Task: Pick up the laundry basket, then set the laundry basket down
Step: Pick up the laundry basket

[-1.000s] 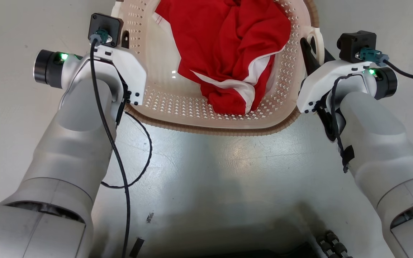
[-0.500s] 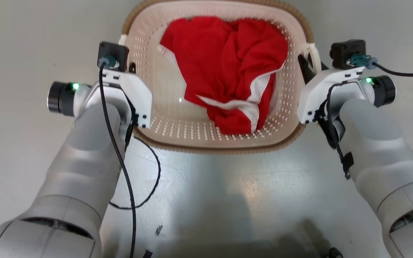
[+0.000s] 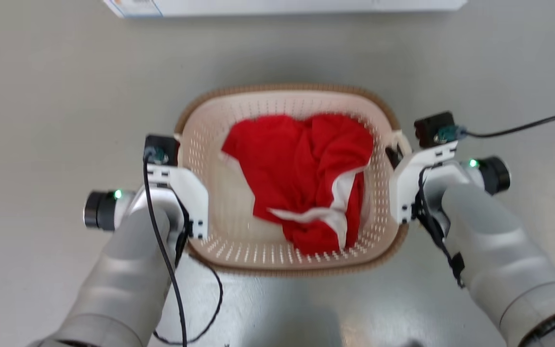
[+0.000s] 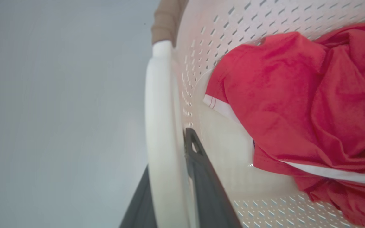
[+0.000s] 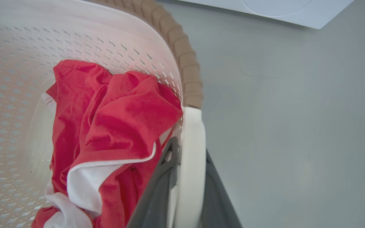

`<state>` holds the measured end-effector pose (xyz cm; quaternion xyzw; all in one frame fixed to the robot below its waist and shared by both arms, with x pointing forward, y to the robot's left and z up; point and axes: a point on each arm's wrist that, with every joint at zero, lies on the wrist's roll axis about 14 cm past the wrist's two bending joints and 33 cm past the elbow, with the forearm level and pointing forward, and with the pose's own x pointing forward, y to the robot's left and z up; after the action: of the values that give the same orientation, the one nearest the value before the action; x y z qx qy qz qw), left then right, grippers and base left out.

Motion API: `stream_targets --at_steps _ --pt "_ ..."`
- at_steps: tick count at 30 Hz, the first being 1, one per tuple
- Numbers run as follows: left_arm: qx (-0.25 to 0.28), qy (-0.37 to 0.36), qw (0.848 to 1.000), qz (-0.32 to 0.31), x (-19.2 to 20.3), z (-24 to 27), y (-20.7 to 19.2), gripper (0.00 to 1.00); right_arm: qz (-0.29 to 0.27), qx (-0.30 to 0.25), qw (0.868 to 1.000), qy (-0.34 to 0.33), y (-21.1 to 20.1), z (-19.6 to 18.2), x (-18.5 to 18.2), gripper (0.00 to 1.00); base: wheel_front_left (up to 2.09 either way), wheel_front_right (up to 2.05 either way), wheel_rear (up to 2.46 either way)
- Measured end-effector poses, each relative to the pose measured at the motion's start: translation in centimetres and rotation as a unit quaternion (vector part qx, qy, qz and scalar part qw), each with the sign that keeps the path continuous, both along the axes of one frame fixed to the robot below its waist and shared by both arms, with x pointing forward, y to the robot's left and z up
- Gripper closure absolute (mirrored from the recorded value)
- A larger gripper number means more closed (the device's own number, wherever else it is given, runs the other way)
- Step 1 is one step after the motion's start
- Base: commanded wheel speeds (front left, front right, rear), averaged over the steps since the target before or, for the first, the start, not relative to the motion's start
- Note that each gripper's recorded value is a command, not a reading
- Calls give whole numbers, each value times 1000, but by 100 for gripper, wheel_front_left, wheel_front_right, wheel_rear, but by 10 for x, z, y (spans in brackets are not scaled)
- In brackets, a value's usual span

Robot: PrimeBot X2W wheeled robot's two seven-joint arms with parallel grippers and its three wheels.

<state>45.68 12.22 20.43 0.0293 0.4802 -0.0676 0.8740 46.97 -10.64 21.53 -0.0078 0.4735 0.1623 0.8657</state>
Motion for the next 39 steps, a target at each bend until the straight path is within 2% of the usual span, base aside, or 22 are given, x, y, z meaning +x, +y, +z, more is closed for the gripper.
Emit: stream_targets --at_steps 8,18,32,39 --pt "-6 11 999 30 -46 33 8 100 15 10 1000 2 11 38 -38 100 0 0 0" --pt "3 28 999 17 -108 62 9 100 27 14 999 18 17 73 -97 100 0 0 0" --pt "-9 21 1000 17 -161 90 5 100 41 5 999 7 21 103 -147 100 0 0 0" --pt "-5 17 1000 16 -165 95 5 100 48 5 999 2 24 108 -151 100 0 0 0"
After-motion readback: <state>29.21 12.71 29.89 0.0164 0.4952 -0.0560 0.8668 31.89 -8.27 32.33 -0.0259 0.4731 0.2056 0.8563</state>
